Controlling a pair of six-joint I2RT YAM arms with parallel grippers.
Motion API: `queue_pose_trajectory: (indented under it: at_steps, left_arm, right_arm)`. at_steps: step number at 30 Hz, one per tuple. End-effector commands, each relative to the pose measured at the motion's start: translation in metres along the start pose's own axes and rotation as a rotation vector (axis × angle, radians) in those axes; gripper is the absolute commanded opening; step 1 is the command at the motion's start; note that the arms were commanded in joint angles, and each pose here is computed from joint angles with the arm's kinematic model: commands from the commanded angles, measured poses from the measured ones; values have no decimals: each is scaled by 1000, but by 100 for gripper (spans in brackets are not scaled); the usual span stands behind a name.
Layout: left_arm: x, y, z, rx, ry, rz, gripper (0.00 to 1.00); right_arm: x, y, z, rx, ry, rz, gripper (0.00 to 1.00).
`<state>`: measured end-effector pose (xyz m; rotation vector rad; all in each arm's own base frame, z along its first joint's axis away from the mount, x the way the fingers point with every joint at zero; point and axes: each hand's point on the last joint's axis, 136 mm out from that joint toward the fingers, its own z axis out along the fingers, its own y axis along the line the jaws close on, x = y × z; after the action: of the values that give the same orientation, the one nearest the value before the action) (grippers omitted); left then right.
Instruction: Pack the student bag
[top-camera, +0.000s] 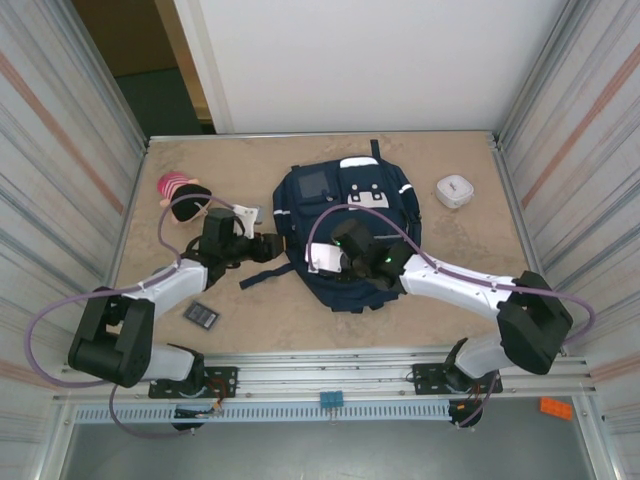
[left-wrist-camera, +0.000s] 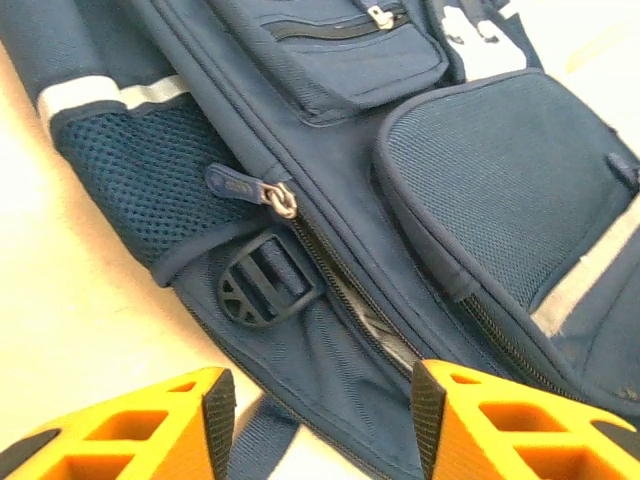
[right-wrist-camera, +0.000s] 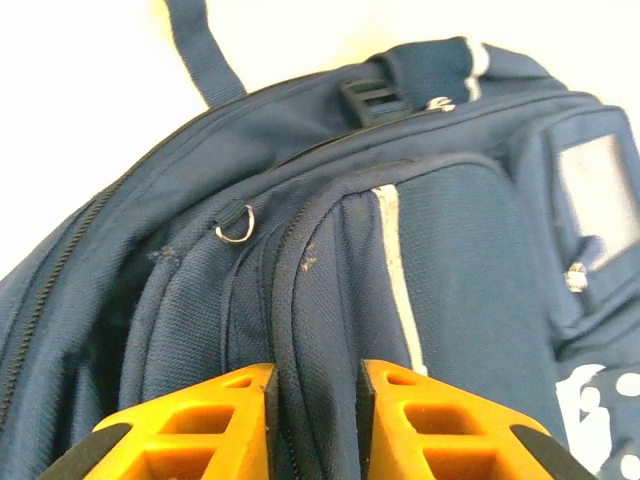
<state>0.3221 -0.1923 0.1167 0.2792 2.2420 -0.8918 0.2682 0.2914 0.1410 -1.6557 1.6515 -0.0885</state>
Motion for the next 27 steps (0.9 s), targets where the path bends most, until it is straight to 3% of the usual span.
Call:
queue_pose_trajectory:
  at_steps: [1,9,14,17,19,20,24,27]
  left_arm:
    - [-4,-27,-6,117,-23,-82,54]
    - [4,-74,20,217,-7,-287,59]
    - [2,-83,43,285,0,-395,58]
    - [-9,-93,47,347,-19,-424,49]
    - [-16,-100,45,365,-28,-442,43]
    - [-20,-103,43,370,-41,-434,37]
    - [-31,-112,37,350,-59,-404,6]
    - [-41,-120,30,369,-73,-397,0]
  right_arm:
    - [-22,-33,-25,97,-109,25,24]
    - [-16,-45,-34,107,-129,54,24]
    - [-13,-44,-40,100,-138,68,25]
    - [-11,-46,-48,104,-153,119,30]
    - [-8,-47,-55,109,-157,188,43]
    - [-10,-44,-60,100,-173,230,53]
    - [-11,-25,-61,97,-202,288,68]
    - [-4,-16,-51,101,-163,284,75]
